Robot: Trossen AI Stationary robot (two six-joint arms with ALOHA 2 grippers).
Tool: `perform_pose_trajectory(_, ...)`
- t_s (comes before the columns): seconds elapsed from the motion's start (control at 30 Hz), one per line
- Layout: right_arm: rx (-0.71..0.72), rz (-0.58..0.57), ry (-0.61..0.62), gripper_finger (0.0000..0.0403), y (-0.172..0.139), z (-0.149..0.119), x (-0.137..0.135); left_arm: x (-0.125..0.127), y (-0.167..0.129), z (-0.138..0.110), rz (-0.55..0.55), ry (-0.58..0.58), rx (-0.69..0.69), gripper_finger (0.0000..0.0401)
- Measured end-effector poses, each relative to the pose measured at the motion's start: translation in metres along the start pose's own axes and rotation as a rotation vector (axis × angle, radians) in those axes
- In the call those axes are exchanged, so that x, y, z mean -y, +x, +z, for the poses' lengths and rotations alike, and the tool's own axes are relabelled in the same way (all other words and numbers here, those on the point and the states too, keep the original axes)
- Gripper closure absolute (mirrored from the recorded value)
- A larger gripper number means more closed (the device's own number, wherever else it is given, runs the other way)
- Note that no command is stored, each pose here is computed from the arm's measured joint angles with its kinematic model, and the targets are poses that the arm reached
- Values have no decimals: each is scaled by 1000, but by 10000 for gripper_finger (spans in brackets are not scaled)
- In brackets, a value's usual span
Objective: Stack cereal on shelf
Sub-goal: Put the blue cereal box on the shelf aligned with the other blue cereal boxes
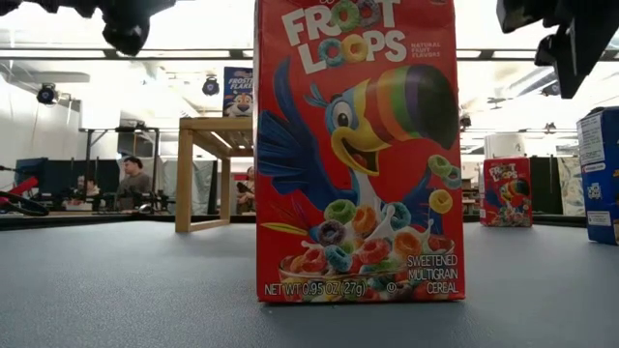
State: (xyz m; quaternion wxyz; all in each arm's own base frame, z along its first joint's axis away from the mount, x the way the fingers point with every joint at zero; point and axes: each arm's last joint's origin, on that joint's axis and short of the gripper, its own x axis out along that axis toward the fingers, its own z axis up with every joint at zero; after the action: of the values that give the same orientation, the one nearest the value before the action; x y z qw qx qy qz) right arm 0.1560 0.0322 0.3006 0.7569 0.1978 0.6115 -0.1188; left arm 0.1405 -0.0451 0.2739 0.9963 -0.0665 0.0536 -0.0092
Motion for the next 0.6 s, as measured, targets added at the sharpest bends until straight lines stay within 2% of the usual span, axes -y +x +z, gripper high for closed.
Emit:
perform_pose_trajectory(0.2, 13, 16, -63, 133, 6, 1, -2, -2, 0, -11, 16, -37, -78, 246)
perform_pose_trajectory(0.43, 2, 53, -180, 131, 20, -9, -14, -2, -1, -10, 15, -47, -71, 246)
perform_pose_trajectory(0.6, -37, 44, -192, 99, 31, -20, -20, -2, -1, -10, 16, -46, -71, 246)
